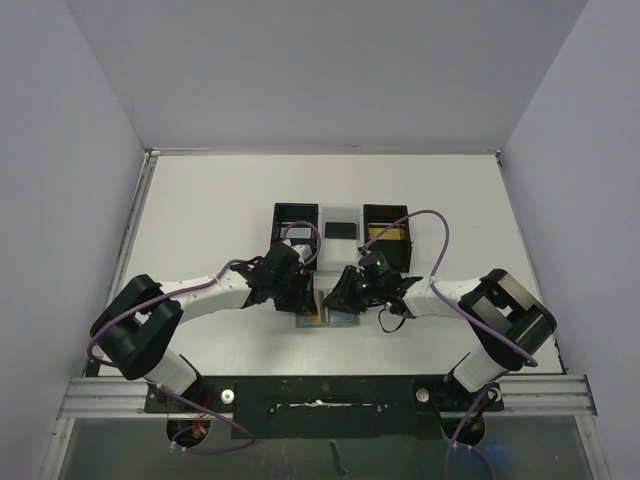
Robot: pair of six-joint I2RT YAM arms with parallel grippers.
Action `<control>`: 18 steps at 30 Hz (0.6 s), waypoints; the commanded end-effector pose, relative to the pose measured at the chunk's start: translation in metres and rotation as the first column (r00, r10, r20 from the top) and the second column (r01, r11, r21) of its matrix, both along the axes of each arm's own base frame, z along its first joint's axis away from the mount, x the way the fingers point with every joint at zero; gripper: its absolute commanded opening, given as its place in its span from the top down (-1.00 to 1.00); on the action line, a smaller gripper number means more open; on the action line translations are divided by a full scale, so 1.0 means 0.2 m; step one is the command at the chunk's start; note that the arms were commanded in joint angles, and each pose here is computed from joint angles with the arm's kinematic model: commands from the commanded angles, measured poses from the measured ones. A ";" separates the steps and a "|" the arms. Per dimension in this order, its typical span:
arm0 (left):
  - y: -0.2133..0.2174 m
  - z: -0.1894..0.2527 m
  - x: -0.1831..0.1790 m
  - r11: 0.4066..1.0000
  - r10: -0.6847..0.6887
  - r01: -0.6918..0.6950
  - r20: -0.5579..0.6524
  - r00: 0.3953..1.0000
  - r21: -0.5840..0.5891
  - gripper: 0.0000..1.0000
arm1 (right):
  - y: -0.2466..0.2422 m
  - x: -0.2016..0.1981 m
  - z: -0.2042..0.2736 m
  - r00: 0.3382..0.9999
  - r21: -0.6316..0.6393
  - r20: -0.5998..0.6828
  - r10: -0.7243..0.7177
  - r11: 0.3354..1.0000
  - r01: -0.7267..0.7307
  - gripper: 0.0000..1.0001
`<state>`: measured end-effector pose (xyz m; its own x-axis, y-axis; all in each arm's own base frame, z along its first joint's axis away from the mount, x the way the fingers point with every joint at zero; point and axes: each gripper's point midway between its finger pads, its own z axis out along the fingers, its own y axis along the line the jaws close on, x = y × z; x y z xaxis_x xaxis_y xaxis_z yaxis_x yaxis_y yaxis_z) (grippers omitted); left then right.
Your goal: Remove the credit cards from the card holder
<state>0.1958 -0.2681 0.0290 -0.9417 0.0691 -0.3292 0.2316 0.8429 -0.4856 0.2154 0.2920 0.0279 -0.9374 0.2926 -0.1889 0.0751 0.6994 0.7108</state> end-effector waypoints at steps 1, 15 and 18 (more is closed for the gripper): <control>0.00 -0.03 0.04 0.993 0.015 -0.019 0.031 0.999 0.118 0.15 | 0.06 0.01 0.03 1.000 0.038 0.021 0.022 0.999 -0.023 0.46; 0.12 -0.14 0.03 0.960 0.037 -0.043 0.028 0.999 0.276 0.83 | 0.01 0.02 -0.04 1.000 -0.075 0.007 -0.006 0.997 0.006 0.32; 0.12 -0.14 0.03 0.962 0.039 -0.046 0.029 0.999 0.268 0.84 | 0.00 0.01 -0.05 1.000 -0.091 0.001 -0.014 0.996 0.014 0.34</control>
<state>0.2037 -0.2647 0.0213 -0.9341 0.0987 -0.3431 0.2204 0.9155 -0.3367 0.2149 0.2977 0.0250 -0.9419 0.2791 -0.1868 0.0739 0.7147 0.6955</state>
